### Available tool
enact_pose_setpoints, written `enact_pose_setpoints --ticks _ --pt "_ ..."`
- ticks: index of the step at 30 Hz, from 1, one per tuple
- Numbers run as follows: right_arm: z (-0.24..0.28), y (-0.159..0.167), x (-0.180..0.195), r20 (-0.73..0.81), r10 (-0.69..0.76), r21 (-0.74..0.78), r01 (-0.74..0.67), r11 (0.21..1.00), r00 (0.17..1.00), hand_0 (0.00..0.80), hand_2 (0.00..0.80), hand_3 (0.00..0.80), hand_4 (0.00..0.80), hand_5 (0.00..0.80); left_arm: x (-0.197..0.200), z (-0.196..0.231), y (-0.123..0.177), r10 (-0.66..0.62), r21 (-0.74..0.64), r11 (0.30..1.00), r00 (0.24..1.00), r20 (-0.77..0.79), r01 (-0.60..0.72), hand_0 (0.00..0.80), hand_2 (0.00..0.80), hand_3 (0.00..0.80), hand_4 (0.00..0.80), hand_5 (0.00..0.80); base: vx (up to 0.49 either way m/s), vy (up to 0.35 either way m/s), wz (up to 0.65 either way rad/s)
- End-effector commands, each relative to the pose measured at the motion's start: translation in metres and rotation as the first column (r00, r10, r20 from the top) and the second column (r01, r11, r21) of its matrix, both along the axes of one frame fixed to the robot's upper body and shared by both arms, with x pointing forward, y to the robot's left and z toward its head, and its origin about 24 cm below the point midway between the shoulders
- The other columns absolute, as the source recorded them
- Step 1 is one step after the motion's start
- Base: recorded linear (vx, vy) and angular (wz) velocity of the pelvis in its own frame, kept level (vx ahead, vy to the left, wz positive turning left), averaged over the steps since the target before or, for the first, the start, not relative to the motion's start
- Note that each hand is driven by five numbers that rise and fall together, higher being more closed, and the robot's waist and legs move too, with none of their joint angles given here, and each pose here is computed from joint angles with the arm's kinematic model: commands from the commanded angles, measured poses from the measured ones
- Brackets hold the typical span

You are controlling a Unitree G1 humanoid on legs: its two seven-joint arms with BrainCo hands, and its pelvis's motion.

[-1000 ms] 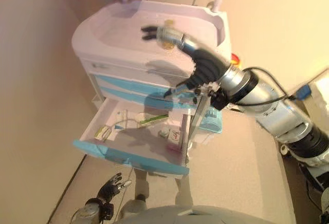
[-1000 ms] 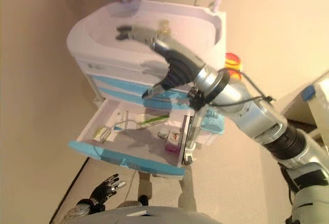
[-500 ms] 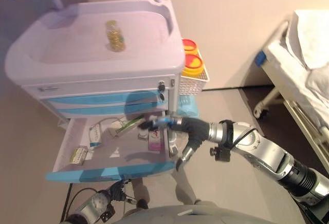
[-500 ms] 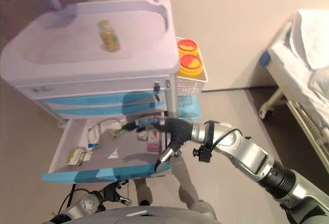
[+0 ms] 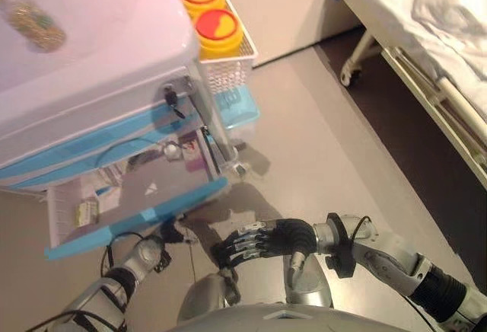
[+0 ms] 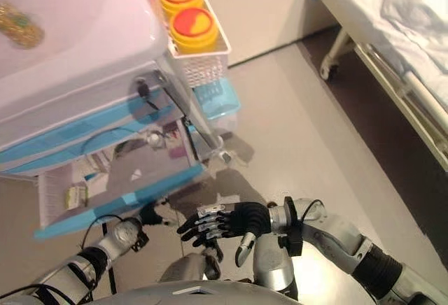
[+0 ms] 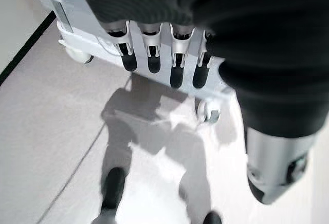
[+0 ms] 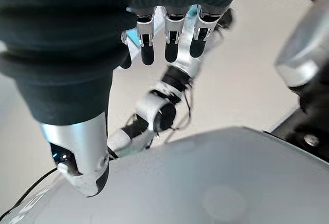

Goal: Open the drawer and pick up the medicine

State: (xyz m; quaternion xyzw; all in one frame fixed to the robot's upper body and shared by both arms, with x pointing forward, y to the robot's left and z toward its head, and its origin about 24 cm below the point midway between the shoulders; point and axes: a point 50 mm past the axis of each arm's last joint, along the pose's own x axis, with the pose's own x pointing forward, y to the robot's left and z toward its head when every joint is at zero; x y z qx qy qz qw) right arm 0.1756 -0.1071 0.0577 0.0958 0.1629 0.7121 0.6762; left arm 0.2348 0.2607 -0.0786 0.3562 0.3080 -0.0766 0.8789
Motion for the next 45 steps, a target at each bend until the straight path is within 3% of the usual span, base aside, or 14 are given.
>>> enact_pose_setpoints --ticks 1,6,11,20,25,28,31,37,41,45 --pt "0.002 -0.005 -0.010 0.014 0.067 0.048 -0.068 0.997 0.998 0.000 0.000 0.000 0.000 0.000 0.032 0.058 0.060 0.221 -0.052 0.975 0.951 0.214 -0.215 0.000 0.000 0.000 0.000 0.000 -0.078 0.008 -0.16" --pt "-0.013 -0.019 -0.017 0.008 -0.021 0.060 0.020 0.998 1.000 0.000 0.000 0.000 0.000 0.000 0.047 0.112 0.108 0.356 -0.097 0.934 0.880 0.313 -0.344 0.000 0.000 0.000 0.000 0.000 -0.083 0.030 -0.10" --pt "-0.022 -0.020 -0.029 -0.006 -0.066 0.135 0.066 0.989 0.998 0.000 0.000 0.000 0.000 0.000 0.042 0.169 0.160 0.505 -0.138 0.856 0.749 0.429 -0.498 0.000 0.000 0.000 0.000 0.000 -0.071 0.031 -0.13" --pt "-0.034 -0.014 -0.054 0.010 -0.040 0.189 0.037 0.981 0.999 0.000 0.000 0.000 0.000 0.000 0.016 0.233 0.210 0.622 -0.137 0.719 0.544 0.564 -0.681 0.000 0.000 0.000 0.000 0.000 -0.031 -0.041 -0.05" --pt "-0.033 -0.005 -0.059 -0.009 -0.036 0.229 0.038 0.973 0.999 0.000 0.000 0.000 0.000 0.000 0.009 0.241 0.216 0.609 -0.119 0.730 0.561 0.560 -0.673 0.000 0.000 0.000 0.000 0.000 0.004 -0.118 0.05" --pt "-0.031 -0.001 -0.059 0.000 -0.068 0.232 0.066 0.970 0.998 0.000 0.000 0.000 0.000 0.000 0.014 0.238 0.211 0.567 -0.096 0.777 0.625 0.535 -0.623 0.000 0.000 0.000 0.000 0.000 0.011 -0.125 0.12" --pt "-0.032 -0.002 -0.047 0.003 -0.194 0.205 0.189 0.960 0.981 0.000 0.000 0.000 0.000 0.000 0.026 0.227 0.196 0.495 -0.101 0.851 0.723 0.483 -0.515 0.000 0.000 0.000 0.000 0.000 0.021 -0.158 0.07" --pt "-0.047 -0.017 -0.024 -0.021 -0.404 0.094 0.404 0.910 0.914 0.000 0.000 0.000 0.000 0.000 0.047 0.174 0.141 0.330 -0.242 0.935 0.883 0.335 -0.258 0.000 0.000 0.000 0.000 0.000 0.058 -0.137 0.07" --pt "-0.067 -0.046 0.000 -0.001 -0.631 -0.083 0.629 0.773 0.776 0.000 0.000 0.000 0.000 0.000 0.037 0.109 0.080 0.182 -0.390 0.916 0.965 0.188 -0.097 0.000 0.000 0.000 0.000 0.000 0.066 -0.144 0.14" --pt "-0.093 -0.068 0.012 0.043 -0.783 -0.292 0.758 0.584 0.620 0.000 0.000 0.000 0.000 0.000 0.011 0.054 0.023 0.076 -0.584 0.811 0.997 0.034 -0.042 0.000 0.000 0.000 0.000 0.000 0.091 -0.074 0.34"
